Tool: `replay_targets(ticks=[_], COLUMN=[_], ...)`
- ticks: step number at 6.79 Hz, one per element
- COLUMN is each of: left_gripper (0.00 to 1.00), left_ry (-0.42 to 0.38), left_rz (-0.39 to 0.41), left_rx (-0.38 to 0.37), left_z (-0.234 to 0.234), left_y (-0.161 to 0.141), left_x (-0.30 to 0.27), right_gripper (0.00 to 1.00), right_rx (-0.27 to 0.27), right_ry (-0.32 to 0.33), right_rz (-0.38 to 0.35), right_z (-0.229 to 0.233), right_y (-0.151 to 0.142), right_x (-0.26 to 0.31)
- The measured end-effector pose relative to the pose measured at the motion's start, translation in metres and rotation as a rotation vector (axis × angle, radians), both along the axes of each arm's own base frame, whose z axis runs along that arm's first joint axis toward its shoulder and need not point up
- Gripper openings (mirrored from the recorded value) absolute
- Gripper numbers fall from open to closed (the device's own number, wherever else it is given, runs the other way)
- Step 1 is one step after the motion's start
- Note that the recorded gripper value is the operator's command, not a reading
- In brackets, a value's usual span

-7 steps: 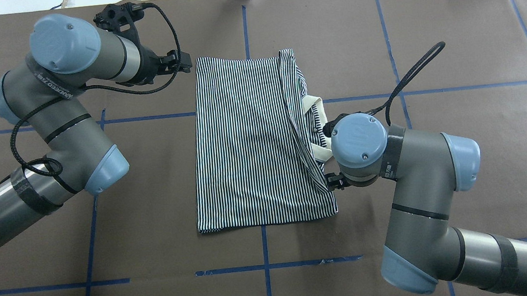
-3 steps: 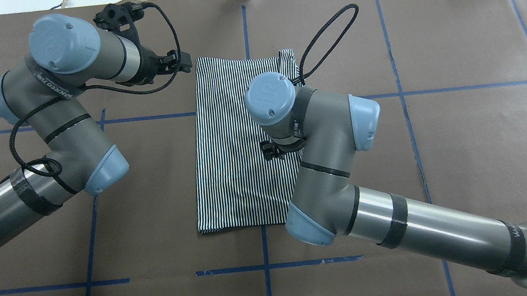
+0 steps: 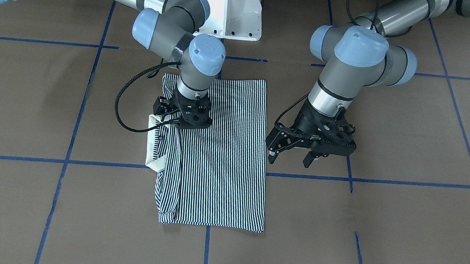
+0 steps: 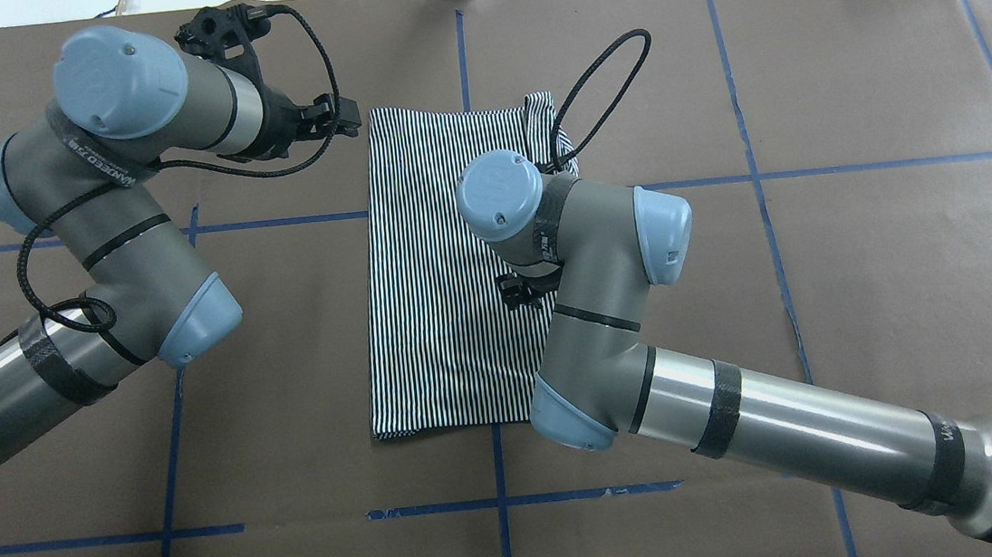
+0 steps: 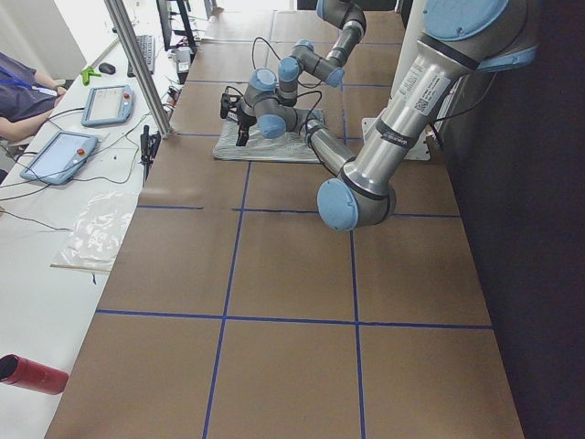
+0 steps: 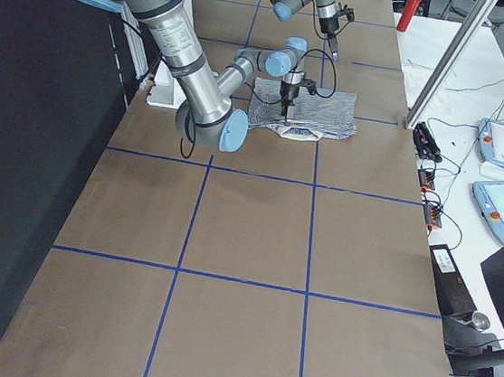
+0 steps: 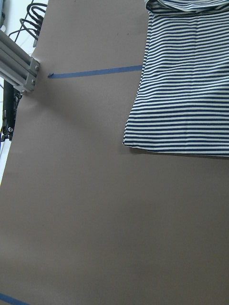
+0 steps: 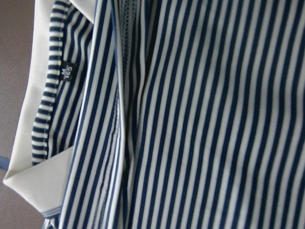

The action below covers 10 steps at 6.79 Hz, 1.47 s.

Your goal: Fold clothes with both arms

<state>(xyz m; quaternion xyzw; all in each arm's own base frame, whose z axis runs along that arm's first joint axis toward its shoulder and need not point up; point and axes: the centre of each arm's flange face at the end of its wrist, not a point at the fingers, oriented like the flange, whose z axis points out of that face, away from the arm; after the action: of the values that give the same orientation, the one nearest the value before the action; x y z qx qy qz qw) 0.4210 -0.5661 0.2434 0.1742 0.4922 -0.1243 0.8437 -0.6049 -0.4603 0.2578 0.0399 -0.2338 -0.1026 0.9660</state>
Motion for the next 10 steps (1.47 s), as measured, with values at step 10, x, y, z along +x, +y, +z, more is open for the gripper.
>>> replay_targets(ticks=[10], left_gripper=[1.0], left_ry=[0.008], left_rz=[-0.001], left_rx=[0.004], left_z=[-0.003], left_y=[0.0], left_x=[0.002], right_gripper=[1.0], right_rx=[-0.016], right_ry=[0.051], right_rz=[-0.025], right_z=[0.083], right_y=[-0.009], right_x=[0.107])
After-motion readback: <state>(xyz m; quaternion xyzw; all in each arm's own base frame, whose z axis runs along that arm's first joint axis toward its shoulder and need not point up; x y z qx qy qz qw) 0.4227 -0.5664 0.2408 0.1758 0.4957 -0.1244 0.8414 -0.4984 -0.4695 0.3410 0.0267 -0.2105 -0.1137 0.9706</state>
